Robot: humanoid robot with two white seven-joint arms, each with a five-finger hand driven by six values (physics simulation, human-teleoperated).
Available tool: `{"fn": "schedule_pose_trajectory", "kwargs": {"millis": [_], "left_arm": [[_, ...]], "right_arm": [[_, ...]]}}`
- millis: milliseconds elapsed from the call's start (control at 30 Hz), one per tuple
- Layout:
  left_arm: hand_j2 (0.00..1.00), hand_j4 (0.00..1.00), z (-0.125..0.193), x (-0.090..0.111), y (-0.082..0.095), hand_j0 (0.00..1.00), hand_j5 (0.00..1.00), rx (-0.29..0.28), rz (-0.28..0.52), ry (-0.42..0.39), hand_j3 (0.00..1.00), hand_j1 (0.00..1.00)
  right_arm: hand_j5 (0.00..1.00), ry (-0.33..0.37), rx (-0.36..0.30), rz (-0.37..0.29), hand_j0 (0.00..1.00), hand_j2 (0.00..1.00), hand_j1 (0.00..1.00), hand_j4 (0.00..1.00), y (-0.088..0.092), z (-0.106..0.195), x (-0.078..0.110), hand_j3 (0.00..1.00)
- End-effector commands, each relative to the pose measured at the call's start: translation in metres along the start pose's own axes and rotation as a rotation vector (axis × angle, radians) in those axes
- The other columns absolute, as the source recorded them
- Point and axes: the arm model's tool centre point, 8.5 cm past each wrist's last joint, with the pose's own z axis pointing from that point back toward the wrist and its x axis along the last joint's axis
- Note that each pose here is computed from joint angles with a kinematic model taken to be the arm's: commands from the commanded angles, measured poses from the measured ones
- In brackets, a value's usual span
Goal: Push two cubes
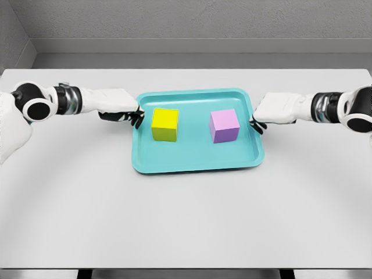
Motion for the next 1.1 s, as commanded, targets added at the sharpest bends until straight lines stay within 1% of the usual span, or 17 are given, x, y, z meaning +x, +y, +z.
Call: {"fn": "schedule_pose_trajectory", "kwargs": {"millis": [0, 100, 167, 233, 300, 333, 400, 533, 600, 667, 733, 767, 833, 900, 967, 1000, 1067], "left_arm": [[0.35, 0.35, -0.006, 0.004, 0.001, 0.35, 0.35, -0.002, -0.006, -0.006, 0.35, 0.35], [0.35, 0.35, -0.007, 0.004, 0.001, 0.35, 0.35, -0.004, -0.011, -0.005, 0.35, 0.35], [0.35, 0.35, -0.011, 0.002, -0.002, 0.35, 0.35, -0.011, 0.005, 0.0, 0.35, 0.35], [0.35, 0.35, -0.015, 0.002, -0.001, 0.35, 0.35, -0.018, -0.001, 0.006, 0.35, 0.35], [0.35, 0.35, -0.016, -0.001, -0.004, 0.35, 0.35, -0.025, 0.003, 0.013, 0.35, 0.35], [0.35, 0.35, -0.018, 0.001, -0.003, 0.35, 0.35, -0.027, -0.003, 0.012, 0.35, 0.35], [0.35, 0.35, -0.02, -0.002, -0.007, 0.35, 0.35, -0.043, -0.001, 0.025, 0.35, 0.35], [0.35, 0.35, -0.019, -0.003, -0.005, 0.35, 0.35, -0.043, -0.004, 0.029, 0.35, 0.35], [0.35, 0.35, -0.023, 0.0, -0.004, 0.35, 0.35, -0.045, -0.01, 0.023, 0.35, 0.35], [0.35, 0.35, -0.03, 0.004, -0.004, 0.35, 0.35, -0.06, -0.037, 0.024, 0.35, 0.35], [0.35, 0.35, -0.031, 0.005, -0.004, 0.35, 0.35, -0.062, -0.039, 0.022, 0.35, 0.35], [0.35, 0.35, -0.034, 0.007, -0.008, 0.35, 0.35, -0.078, -0.044, 0.017, 0.35, 0.35], [0.35, 0.35, -0.043, 0.015, -0.008, 0.35, 0.35, -0.095, -0.06, -0.004, 0.35, 0.35], [0.35, 0.35, -0.043, 0.015, -0.007, 0.35, 0.35, -0.094, -0.063, -0.003, 0.35, 0.35], [0.35, 0.35, -0.044, 0.015, -0.007, 0.35, 0.35, -0.095, -0.063, -0.005, 0.35, 0.35], [0.35, 0.35, -0.048, 0.02, -0.005, 0.35, 0.35, -0.091, -0.065, -0.016, 0.35, 0.35], [0.35, 0.35, -0.048, 0.019, -0.002, 0.35, 0.35, -0.087, -0.069, -0.014, 0.35, 0.35]], "right_arm": [[0.27, 0.007, 0.022, 0.01, 0.27, 0.27, 0.27, 0.27, 0.004, -0.007, 0.001, 0.27], [0.27, 0.005, 0.022, 0.008, 0.27, 0.27, 0.27, 0.27, 0.003, -0.01, 0.001, 0.27], [0.27, -0.017, 0.043, 0.031, 0.27, 0.27, 0.27, 0.27, 0.001, -0.017, 0.006, 0.27], [0.27, -0.021, 0.039, 0.034, 0.27, 0.27, 0.27, 0.27, -0.001, -0.02, 0.008, 0.27], [0.27, -0.029, 0.048, 0.033, 0.27, 0.27, 0.27, 0.27, 0.001, -0.022, 0.01, 0.27], [0.27, -0.029, 0.048, 0.033, 0.27, 0.27, 0.27, 0.27, 0.001, -0.022, 0.01, 0.27], [0.27, -0.031, 0.046, 0.034, 0.27, 0.27, 0.27, 0.27, 0.001, -0.023, 0.01, 0.27], [0.27, -0.031, 0.04, 0.04, 0.27, 0.27, 0.27, 0.27, -0.003, -0.023, 0.01, 0.27], [0.27, -0.039, 0.036, 0.047, 0.27, 0.27, 0.27, 0.27, -0.008, -0.027, 0.012, 0.27], [0.27, -0.047, 0.028, 0.053, 0.27, 0.27, 0.27, 0.27, -0.012, -0.03, 0.015, 0.27], [0.27, -0.06, 0.031, 0.058, 0.27, 0.27, 0.27, 0.27, -0.013, -0.034, 0.02, 0.27], [0.27, -0.063, 0.03, 0.061, 0.27, 0.27, 0.27, 0.27, -0.013, -0.035, 0.02, 0.27], [0.27, -0.072, 0.036, 0.065, 0.27, 0.27, 0.27, 0.27, -0.012, -0.037, 0.024, 0.27], [0.27, -0.082, 0.03, 0.07, 0.27, 0.27, 0.27, 0.27, -0.015, -0.041, 0.028, 0.27], [0.27, -0.074, 0.029, 0.067, 0.27, 0.27, 0.27, 0.27, -0.015, -0.039, 0.024, 0.27], [0.27, -0.058, 0.029, 0.064, 0.27, 0.27, 0.27, 0.27, -0.016, -0.034, 0.018, 0.27], [0.28, -0.038, 0.045, 0.045, 0.28, 0.28, 0.28, 0.28, -0.009, -0.031, 0.01, 0.28]]}}
